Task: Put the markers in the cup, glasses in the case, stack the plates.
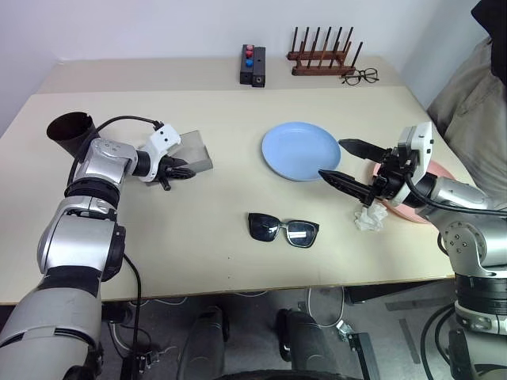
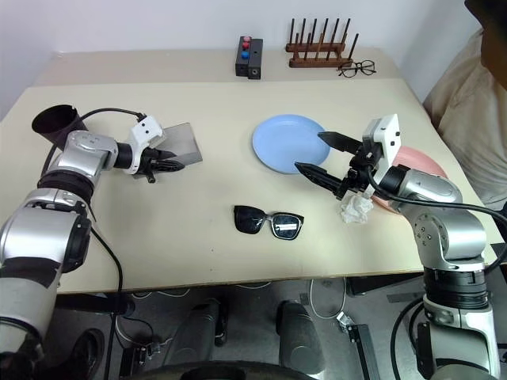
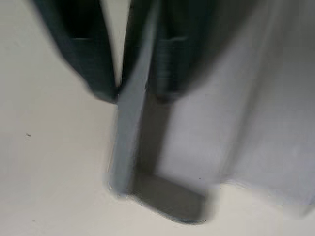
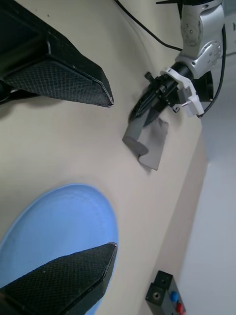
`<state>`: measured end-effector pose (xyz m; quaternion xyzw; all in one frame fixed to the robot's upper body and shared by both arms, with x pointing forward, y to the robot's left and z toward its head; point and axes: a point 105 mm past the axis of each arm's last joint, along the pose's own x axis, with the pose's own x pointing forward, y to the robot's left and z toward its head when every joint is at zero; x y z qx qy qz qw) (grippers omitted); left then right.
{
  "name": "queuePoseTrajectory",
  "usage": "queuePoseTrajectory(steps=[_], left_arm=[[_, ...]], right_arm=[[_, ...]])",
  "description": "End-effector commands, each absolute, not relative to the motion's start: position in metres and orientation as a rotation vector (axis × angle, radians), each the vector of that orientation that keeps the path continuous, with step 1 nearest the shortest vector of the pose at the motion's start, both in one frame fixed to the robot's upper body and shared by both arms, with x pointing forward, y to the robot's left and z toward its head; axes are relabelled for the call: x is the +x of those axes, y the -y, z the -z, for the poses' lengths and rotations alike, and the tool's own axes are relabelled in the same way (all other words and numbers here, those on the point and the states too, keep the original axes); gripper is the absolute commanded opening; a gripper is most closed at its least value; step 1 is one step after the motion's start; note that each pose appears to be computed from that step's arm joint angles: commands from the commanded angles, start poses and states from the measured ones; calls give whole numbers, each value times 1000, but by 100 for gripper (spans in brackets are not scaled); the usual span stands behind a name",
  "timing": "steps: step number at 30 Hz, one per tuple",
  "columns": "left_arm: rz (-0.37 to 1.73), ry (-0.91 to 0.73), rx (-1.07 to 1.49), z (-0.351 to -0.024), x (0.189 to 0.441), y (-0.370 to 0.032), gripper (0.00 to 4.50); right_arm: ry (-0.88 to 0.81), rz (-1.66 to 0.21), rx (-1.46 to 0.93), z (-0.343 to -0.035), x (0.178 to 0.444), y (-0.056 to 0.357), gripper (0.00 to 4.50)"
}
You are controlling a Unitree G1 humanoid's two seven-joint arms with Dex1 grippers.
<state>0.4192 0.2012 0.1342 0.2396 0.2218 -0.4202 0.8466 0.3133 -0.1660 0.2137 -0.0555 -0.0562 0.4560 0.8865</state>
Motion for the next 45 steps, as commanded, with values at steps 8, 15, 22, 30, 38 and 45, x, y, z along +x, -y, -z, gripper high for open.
queuePoseTrajectory(steps=[8, 15, 22, 30, 38, 45], left_arm=[[1111, -413, 414, -159, 402, -189, 2], [1350, -583, 416, -164, 347, -205, 2], [1469, -591, 500, -158, 320, -207, 2], [1518, -599, 600, -140, 320, -205, 2], [1508, -601, 580, -139, 327, -202, 142], [1524, -528, 543, -161, 331, -189, 448]], right_arm=[[172, -973, -140, -228, 315, 160, 450], [172, -975, -149, -228, 315, 161, 450], [171, -992, -143, -227, 315, 158, 450], [172, -998, -144, -228, 316, 157, 450], [168, -992, -146, -227, 312, 158, 450], [105, -1022, -186, -221, 299, 167, 450]])
